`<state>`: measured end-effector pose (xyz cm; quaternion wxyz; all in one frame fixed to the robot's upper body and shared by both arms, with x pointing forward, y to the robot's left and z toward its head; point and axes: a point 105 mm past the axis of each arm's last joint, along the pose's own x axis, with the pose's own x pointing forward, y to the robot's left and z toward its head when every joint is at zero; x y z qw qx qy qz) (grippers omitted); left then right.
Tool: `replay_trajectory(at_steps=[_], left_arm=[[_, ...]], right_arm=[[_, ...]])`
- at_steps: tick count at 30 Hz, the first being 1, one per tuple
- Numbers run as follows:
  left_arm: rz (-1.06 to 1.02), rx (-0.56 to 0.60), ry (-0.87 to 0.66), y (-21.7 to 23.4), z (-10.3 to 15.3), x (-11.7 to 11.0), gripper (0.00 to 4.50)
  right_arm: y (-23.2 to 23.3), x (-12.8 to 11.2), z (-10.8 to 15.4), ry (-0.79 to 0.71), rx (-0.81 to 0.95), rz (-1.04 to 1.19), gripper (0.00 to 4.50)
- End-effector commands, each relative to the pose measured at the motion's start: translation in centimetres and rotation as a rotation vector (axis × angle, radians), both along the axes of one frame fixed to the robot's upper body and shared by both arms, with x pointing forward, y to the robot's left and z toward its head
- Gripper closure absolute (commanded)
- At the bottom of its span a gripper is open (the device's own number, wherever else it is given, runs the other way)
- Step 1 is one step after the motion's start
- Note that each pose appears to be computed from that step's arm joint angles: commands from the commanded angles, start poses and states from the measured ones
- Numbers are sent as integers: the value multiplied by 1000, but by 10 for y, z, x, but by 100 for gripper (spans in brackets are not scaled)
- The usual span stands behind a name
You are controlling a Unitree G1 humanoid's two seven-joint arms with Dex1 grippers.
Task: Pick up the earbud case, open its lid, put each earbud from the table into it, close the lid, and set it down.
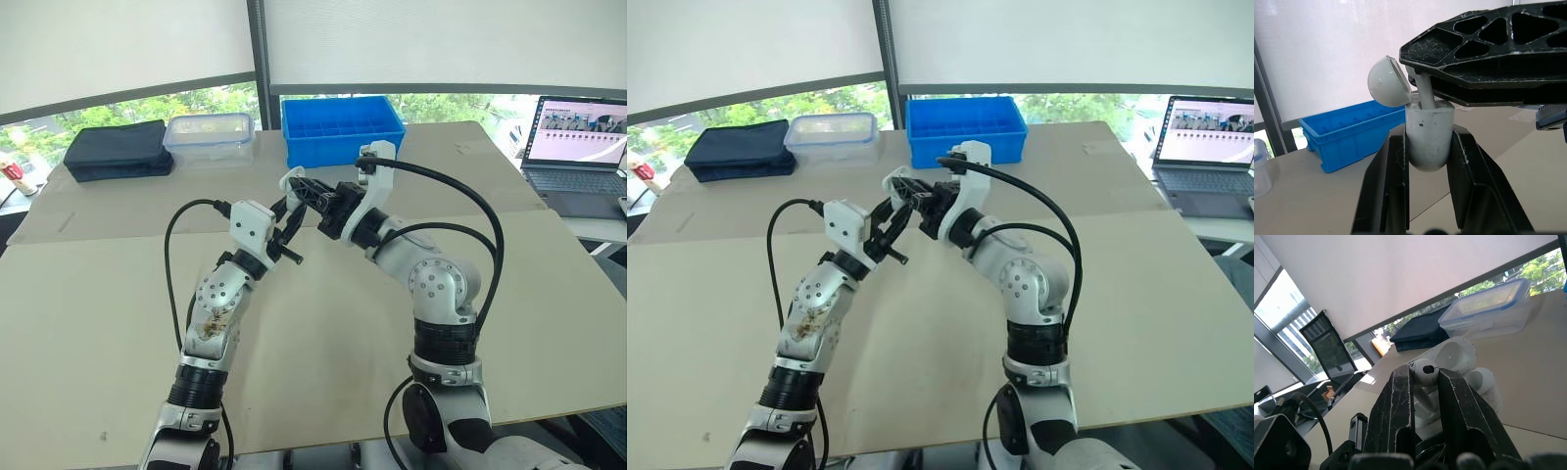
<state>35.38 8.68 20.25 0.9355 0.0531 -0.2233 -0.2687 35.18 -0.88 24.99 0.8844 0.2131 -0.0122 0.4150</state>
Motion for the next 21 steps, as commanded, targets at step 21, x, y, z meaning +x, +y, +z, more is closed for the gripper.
replay_trajectory(at_steps=[21], left_arm=[[-34, 1, -108, -8, 27, -9, 395]], right_arm=[[16, -7, 0, -2, 9, 60, 415]])
